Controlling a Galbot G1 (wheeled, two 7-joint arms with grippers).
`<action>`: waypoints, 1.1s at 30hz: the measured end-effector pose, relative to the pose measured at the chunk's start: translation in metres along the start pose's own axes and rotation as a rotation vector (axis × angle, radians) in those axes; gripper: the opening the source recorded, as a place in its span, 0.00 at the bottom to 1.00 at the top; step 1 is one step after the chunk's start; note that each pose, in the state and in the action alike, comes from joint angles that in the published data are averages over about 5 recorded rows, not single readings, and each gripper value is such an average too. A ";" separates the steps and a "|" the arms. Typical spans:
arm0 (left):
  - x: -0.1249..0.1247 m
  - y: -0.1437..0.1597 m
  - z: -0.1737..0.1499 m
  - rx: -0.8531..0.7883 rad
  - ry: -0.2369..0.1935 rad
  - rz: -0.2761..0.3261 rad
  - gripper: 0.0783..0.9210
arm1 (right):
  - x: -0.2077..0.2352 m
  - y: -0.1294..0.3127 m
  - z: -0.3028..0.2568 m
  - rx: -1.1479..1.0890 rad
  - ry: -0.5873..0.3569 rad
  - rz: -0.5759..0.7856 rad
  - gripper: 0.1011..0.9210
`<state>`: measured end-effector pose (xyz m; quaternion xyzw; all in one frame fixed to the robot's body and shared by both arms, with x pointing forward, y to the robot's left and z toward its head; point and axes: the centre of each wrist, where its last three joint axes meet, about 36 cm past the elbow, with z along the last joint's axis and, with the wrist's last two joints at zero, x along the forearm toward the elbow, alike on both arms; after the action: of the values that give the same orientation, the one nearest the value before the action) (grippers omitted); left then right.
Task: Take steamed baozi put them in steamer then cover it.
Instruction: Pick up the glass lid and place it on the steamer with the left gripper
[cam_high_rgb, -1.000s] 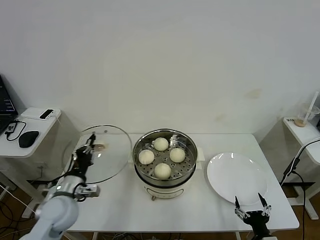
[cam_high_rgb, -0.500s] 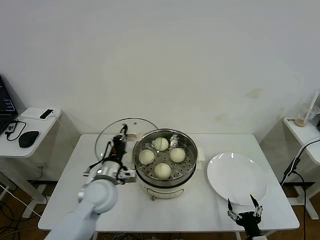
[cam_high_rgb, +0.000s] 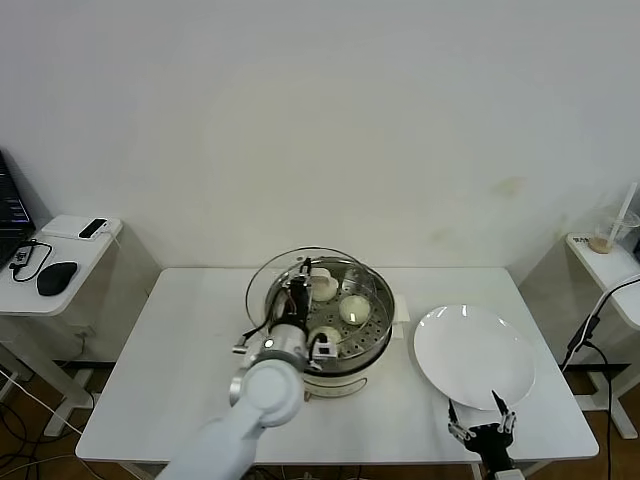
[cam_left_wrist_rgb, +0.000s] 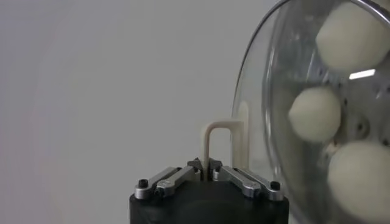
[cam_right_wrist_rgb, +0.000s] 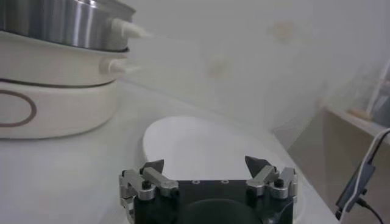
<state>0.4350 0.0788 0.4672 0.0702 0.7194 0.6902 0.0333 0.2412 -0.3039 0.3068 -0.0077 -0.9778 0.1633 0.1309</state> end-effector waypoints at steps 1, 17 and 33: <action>-0.001 -0.001 -0.004 0.002 0.000 0.001 0.07 | 0.000 0.001 0.000 0.000 0.001 -0.002 0.88; -0.012 -0.017 -0.039 0.020 0.006 0.024 0.07 | 0.001 0.005 0.003 -0.001 0.009 -0.019 0.88; -0.018 -0.029 -0.038 -0.001 0.031 0.013 0.07 | 0.003 0.005 0.004 0.003 0.008 -0.025 0.88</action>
<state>0.4453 0.0371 0.4387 0.0642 0.7189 0.6919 0.0178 0.2375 -0.3001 0.3025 0.0039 -0.9771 0.1630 0.1366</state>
